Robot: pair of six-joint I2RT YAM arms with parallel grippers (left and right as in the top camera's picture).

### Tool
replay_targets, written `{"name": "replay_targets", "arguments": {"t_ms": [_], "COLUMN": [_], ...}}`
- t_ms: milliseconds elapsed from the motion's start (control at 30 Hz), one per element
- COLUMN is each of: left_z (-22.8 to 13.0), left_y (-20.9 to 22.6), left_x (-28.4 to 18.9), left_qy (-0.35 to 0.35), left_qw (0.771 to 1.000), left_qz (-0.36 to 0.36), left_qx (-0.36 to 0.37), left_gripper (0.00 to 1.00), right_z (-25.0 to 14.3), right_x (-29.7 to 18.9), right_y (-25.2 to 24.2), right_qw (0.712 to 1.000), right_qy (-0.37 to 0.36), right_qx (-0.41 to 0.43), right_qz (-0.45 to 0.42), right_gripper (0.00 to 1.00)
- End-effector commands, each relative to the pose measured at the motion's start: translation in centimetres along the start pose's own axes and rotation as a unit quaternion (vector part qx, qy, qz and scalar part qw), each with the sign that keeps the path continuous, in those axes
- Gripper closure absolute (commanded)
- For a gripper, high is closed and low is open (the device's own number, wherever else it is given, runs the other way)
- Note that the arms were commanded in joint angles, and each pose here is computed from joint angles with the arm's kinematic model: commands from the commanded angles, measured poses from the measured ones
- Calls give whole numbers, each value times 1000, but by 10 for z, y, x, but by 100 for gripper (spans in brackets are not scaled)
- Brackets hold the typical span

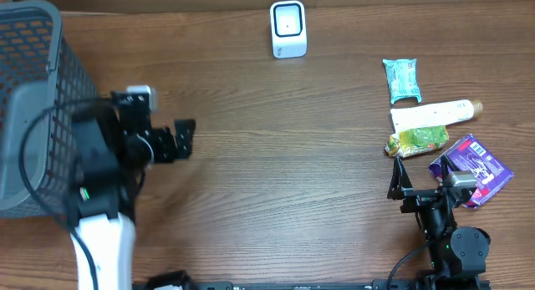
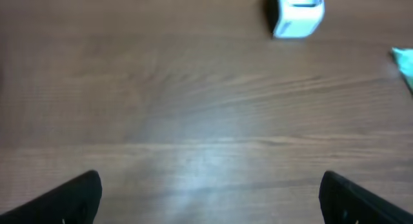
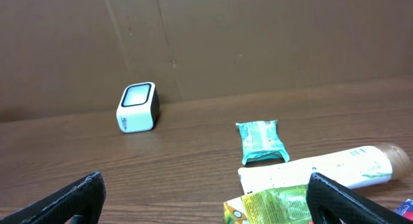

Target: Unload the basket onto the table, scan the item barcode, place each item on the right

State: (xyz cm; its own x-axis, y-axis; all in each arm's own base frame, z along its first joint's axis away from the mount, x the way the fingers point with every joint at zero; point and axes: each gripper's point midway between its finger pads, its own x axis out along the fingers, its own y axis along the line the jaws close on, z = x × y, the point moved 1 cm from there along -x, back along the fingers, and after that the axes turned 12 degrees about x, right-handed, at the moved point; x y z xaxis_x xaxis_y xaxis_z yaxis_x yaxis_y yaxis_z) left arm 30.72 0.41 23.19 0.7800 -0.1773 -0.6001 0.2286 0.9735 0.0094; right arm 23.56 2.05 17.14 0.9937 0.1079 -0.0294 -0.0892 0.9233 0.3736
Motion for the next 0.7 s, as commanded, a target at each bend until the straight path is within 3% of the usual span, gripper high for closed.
{"name": "replay_targets", "arguments": {"t_ms": [0, 267, 400, 533, 667], "left_z": [-15, -54, -62, -69, -81], "left_y": [-18, -37, -56, -68, -69], "left_x": [-9, -14, -16, -15, -9], "left_qy": [-61, -207, -270, -297, -296], "left_qw": [997, 971, 939, 912, 901], "left_qz": [-1, 31, 37, 44, 54], "left_qx": [44, 120, 209, 279, 313], "left_gripper": [0, 0, 1, 0, 0], "right_z": [-1, -1, -1, -1, -1], "right_x": [0, 0, 0, 0, 0], "right_y": [0, 0, 0, 0, 0], "right_qw": [1000, 1000, 1000, 1000, 1000], "right_qy": [-4, -4, -4, -4, -4], "right_qx": [1, 1, 1, 1, 1], "right_qz": [3, 3, 3, 3, 3], "right_gripper": [0, 0, 0, 0, 0]}}
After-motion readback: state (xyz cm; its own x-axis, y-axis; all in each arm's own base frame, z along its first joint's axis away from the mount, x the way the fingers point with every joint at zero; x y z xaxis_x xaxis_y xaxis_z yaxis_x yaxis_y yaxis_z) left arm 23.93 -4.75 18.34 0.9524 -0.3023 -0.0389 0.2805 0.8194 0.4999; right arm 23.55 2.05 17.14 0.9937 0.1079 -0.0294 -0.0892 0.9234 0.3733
